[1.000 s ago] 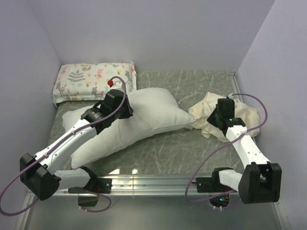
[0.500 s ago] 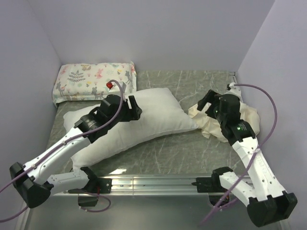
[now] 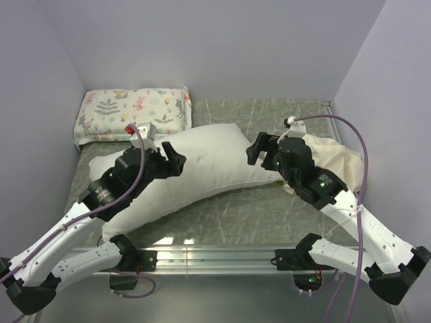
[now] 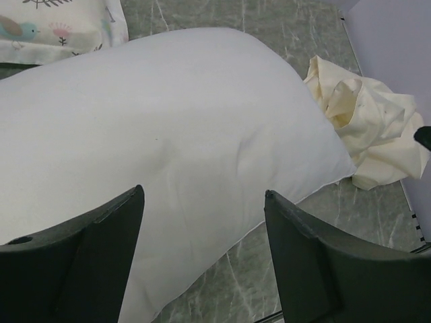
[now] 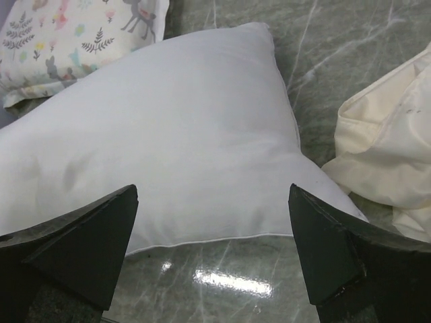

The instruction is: Remove the pillowcase from the pillow

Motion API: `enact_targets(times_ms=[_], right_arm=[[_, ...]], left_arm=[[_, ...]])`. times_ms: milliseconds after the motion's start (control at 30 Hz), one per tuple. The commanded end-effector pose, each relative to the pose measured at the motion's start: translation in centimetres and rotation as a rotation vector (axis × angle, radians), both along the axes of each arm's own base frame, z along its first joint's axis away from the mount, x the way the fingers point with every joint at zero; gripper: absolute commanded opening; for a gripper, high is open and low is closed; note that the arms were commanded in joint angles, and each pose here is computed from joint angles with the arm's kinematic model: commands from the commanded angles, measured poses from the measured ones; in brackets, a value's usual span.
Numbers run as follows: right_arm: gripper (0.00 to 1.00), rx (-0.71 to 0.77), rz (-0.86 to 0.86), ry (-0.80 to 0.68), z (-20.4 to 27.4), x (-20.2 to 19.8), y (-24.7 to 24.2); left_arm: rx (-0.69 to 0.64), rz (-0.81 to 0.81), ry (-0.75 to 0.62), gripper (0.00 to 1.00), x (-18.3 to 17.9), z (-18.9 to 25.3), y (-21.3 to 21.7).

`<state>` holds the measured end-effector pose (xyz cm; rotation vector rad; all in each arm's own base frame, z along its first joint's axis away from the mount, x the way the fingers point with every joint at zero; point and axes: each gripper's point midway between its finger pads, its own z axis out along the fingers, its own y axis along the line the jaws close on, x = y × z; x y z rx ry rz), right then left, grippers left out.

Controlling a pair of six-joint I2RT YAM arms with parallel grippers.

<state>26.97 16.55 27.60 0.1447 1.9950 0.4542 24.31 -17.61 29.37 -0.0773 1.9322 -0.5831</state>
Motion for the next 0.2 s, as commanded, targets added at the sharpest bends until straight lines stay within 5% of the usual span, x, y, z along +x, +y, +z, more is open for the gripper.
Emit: enact_targets(times_ms=[0,167], right_arm=[[1.00,0.014,-0.051,-0.046,1.30,0.22,-0.91],[1.00,0.002,-0.054,-0.051,1.04,0.25,-1.10]], left_arm=[[0.010,-0.005,-0.026,0.77,0.12,0.07,0.01],[0.018,-0.001,-0.035,0.78,0.43,0.35,-0.04]])
